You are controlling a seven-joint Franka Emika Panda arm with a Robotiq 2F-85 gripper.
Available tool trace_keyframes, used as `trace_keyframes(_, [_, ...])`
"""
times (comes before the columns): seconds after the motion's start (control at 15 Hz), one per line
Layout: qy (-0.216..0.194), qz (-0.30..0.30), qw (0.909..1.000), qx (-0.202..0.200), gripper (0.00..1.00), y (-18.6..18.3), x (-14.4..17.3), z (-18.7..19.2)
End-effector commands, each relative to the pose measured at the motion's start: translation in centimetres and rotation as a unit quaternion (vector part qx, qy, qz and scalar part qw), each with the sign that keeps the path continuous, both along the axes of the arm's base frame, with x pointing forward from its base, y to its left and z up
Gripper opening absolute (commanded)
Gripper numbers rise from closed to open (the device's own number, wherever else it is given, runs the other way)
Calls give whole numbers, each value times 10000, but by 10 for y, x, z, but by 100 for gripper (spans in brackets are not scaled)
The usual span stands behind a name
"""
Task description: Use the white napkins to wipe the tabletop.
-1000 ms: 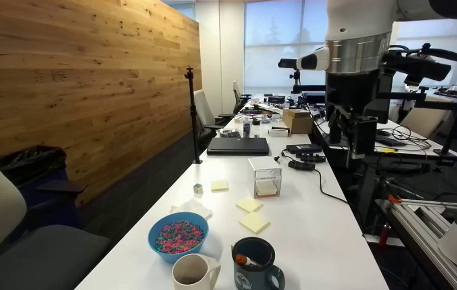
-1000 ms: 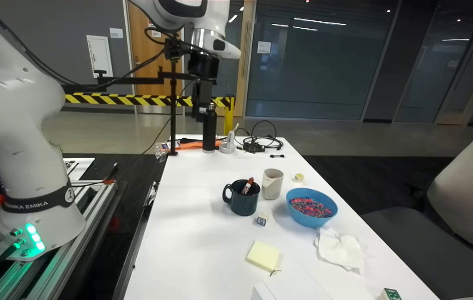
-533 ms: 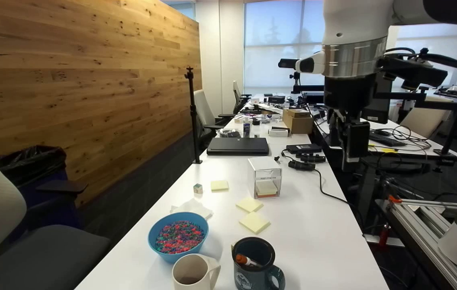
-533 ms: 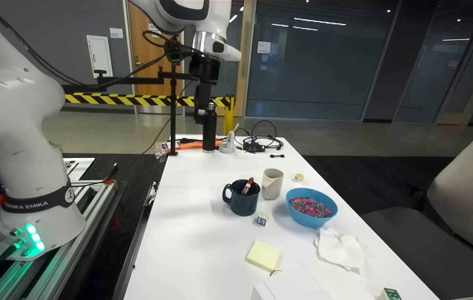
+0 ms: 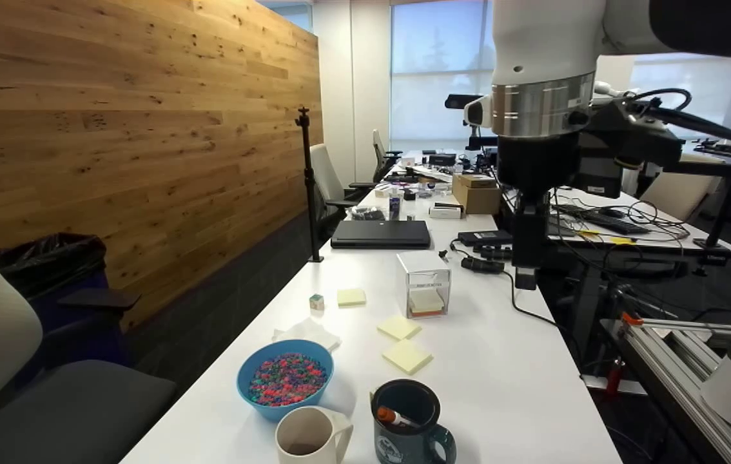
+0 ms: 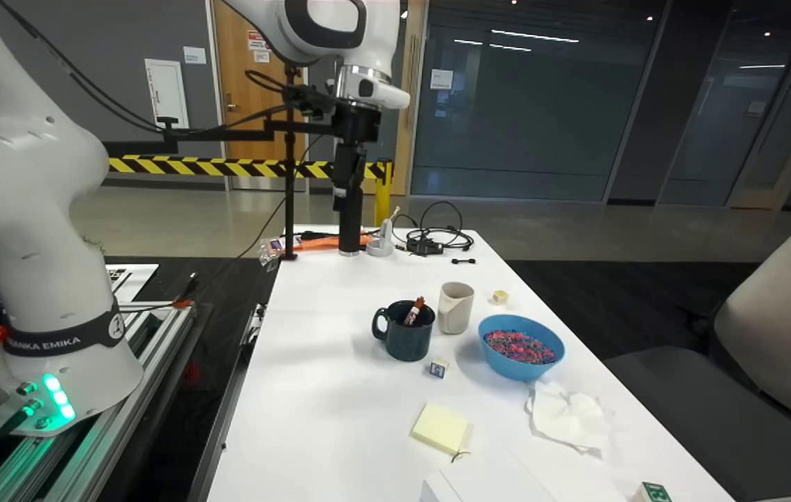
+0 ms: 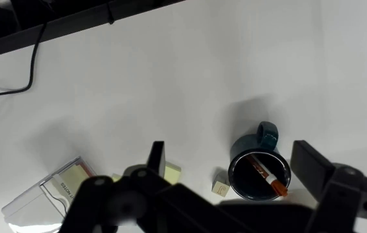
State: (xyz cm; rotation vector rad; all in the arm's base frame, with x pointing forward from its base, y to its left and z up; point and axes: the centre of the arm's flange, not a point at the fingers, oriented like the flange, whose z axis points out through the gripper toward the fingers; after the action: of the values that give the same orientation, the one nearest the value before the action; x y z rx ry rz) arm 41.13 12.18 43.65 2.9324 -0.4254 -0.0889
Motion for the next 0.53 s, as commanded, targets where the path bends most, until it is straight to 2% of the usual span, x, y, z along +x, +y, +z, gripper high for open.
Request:
trace_keyframes(0.0, [-166, -685, 9974, 143, 100, 14, 19, -2])
trace_keyframes(0.2, [-283, -1460, 9886, 238, 100, 12, 40, -3])
trace_keyframes(0.47, [-459, -2390, 9692, 366, 100, -7, 60, -2])
